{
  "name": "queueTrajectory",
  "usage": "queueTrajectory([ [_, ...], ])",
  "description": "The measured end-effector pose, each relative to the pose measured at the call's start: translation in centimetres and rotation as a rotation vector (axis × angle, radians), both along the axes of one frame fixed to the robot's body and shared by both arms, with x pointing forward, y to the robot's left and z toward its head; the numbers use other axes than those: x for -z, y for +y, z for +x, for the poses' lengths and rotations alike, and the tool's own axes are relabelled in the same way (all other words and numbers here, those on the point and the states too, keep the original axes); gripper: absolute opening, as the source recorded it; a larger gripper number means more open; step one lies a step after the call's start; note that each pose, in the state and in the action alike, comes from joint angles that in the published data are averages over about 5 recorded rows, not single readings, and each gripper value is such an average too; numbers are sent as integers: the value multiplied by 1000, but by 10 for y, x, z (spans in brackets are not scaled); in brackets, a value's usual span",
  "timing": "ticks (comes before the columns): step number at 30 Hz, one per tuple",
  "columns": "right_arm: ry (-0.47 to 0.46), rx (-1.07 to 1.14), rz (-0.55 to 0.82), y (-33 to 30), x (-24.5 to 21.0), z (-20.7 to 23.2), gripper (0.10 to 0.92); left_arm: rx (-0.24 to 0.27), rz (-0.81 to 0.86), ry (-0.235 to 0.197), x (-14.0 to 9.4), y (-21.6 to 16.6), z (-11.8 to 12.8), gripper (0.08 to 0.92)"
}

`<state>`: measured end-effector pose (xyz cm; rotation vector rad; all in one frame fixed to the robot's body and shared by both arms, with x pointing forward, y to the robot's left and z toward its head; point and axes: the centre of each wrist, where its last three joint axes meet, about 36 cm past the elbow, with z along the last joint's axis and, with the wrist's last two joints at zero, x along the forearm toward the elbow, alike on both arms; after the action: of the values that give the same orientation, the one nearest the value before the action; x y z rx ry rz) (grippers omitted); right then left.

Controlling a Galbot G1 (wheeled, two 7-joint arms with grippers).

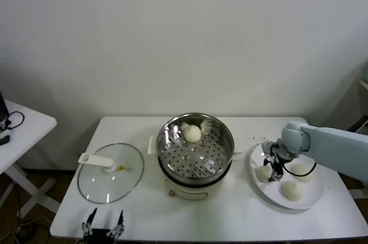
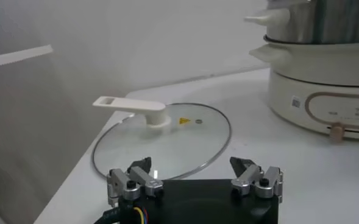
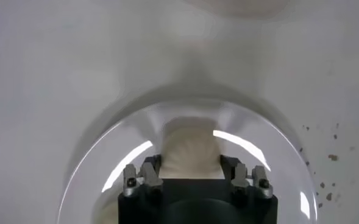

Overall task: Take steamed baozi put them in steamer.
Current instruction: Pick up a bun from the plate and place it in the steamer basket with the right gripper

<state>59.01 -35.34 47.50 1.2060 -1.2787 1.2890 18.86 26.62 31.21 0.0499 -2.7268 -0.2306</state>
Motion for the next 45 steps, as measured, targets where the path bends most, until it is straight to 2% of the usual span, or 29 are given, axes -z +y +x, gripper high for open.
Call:
queueTrajectory([
  [8, -4, -72, 22, 15, -62, 8, 662, 4, 0, 0, -1, -2, -1, 823],
  [21, -57, -177, 85, 73, -231, 10, 662, 29, -5, -9, -6, -11, -1, 823],
  [27, -75, -221, 122, 115, -282, 0, 662, 44, -4, -16, -8, -13, 0, 823],
  [35, -101, -289, 134, 187, -306, -10, 662, 53, -4, -22, -10, -13, 2, 823],
  [45, -103, -349, 97, 271, -260, -9, 662, 54, -5, -27, -9, -13, 5, 823],
])
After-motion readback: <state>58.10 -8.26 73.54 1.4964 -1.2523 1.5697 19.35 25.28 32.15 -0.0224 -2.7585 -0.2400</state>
